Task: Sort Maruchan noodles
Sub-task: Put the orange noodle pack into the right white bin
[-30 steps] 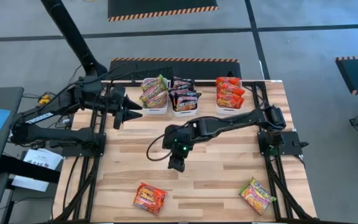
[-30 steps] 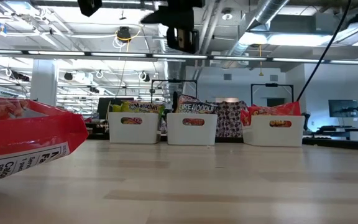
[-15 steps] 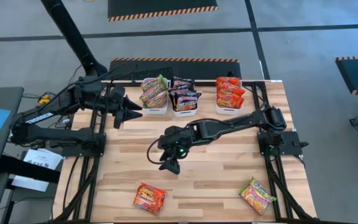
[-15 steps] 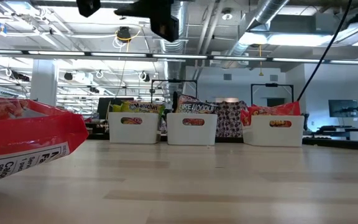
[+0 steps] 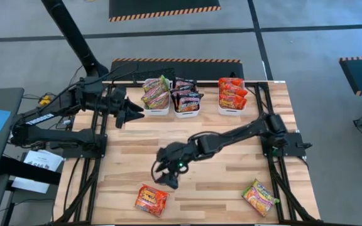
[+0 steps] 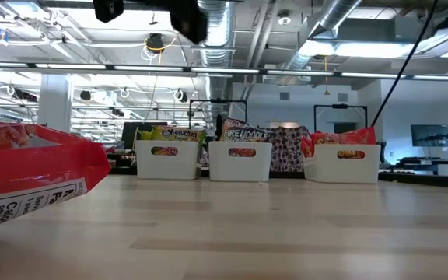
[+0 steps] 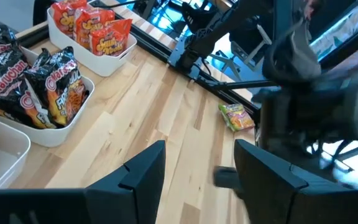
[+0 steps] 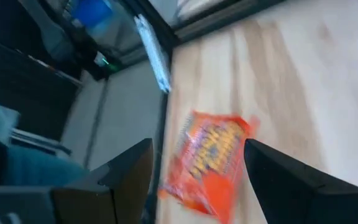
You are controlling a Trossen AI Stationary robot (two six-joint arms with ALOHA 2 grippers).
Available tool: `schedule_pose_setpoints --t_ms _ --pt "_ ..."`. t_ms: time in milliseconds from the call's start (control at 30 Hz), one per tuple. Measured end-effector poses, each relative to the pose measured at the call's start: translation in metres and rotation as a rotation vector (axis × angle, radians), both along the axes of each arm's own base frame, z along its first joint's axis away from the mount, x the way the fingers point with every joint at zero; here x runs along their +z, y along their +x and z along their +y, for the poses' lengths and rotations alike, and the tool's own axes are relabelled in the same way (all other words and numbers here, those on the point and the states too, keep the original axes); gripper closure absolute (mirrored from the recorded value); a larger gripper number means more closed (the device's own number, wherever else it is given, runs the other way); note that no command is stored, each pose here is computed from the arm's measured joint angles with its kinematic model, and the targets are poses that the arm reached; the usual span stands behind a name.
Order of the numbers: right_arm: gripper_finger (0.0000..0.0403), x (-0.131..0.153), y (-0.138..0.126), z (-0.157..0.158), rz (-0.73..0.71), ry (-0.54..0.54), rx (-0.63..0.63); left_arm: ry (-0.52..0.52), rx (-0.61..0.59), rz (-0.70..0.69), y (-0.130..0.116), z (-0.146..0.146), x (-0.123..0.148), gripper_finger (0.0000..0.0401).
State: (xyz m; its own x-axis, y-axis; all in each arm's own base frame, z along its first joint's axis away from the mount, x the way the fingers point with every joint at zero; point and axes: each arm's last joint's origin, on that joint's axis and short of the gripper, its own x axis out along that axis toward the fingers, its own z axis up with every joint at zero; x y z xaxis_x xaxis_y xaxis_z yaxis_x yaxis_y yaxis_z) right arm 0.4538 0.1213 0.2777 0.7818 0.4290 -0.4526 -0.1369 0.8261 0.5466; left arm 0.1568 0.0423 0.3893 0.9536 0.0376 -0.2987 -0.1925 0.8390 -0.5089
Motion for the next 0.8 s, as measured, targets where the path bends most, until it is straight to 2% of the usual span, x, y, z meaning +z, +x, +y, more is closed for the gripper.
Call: schedule_pose_setpoints --t_ms 33,133,533,600,800 --pt "0.0125 -0.007 0.000 0.004 0.036 0.009 -0.007 0.000 0.000 0.000 0.000 0.000 0.000 0.0220" --pt "0.0125 -0.019 0.008 0.015 0.013 0.029 -0.015 0.000 0.000 0.001 0.000 0.000 0.000 0.0220" --pt "0.0125 -0.081 0.024 0.041 0.086 0.054 -0.029 0.003 -0.004 0.000 0.000 0.000 0.000 0.0220" --pt "0.0125 -0.097 0.024 0.044 0.136 0.057 -0.038 0.004 -0.002 0.001 0.000 0.000 0.000 0.0220" --pt "0.0125 -0.129 0.030 0.050 0.201 0.140 -0.085 -0.003 -0.001 0.006 0.000 0.000 -0.001 0.0220"
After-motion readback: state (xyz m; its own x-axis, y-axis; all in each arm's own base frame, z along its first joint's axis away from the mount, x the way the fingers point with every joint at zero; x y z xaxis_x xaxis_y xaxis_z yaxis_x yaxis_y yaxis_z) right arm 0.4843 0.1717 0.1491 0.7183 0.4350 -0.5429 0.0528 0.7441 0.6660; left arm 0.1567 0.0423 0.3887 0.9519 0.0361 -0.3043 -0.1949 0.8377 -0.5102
